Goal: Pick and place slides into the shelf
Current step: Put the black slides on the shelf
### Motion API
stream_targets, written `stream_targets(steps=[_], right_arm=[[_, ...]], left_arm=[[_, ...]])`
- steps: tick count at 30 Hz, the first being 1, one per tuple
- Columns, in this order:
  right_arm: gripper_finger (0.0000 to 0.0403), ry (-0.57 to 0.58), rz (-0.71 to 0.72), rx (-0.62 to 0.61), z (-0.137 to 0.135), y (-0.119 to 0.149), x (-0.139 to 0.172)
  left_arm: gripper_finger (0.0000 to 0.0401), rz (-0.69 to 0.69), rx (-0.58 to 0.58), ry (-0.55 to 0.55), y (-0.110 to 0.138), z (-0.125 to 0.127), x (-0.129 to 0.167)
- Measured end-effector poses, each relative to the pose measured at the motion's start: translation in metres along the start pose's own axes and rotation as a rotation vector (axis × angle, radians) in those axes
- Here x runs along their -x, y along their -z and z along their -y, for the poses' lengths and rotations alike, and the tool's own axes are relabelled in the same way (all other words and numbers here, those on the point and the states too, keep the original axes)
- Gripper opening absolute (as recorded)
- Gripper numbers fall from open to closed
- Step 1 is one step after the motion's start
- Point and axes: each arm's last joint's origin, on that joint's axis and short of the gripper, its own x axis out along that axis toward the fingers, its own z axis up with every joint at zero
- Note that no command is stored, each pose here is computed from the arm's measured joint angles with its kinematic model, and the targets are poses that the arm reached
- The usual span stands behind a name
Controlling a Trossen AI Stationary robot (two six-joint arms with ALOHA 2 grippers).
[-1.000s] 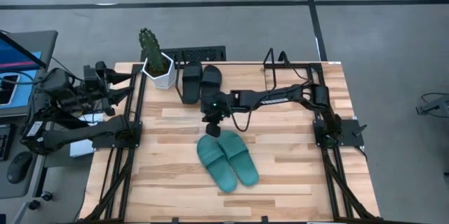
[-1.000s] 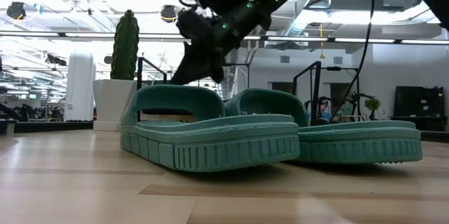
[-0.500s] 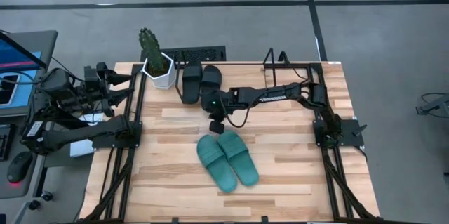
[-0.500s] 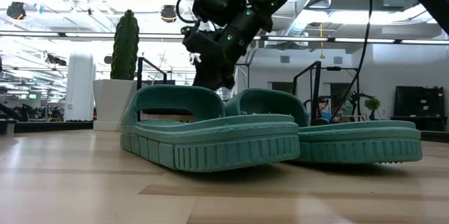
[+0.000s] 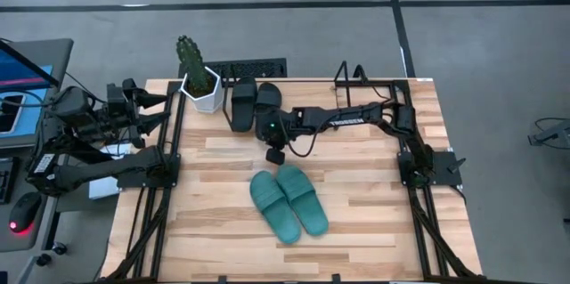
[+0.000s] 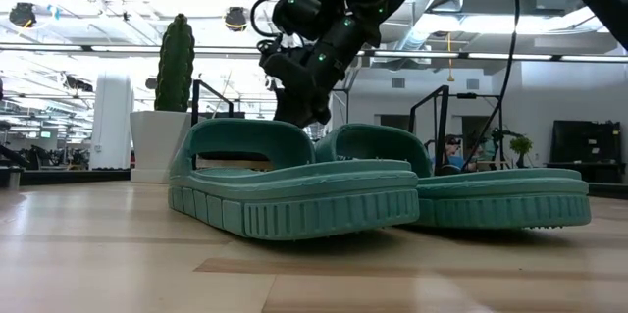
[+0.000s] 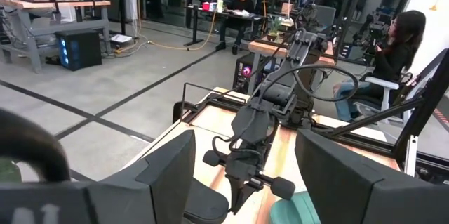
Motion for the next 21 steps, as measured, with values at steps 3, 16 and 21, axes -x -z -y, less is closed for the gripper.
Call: stream_targets(steps=[3, 16, 21], right_arm=[[0.0, 0.005, 0.001, 0.003, 0.003, 0.0, 0.0], [0.0, 0.031, 0.005, -0.001, 0.015, 0.0, 0.001], [0.0, 0.041, 0.011, 0.001, 0.015, -0.001, 0.001]], left_arm=[[0.0231, 0.0, 0.0, 0.0, 0.0, 0.0, 0.0], [0.0231, 0.0, 0.0, 0.0, 0.0, 0.0, 0.0], [0.0231, 0.0, 0.0, 0.0, 0.0, 0.0, 0.0]])
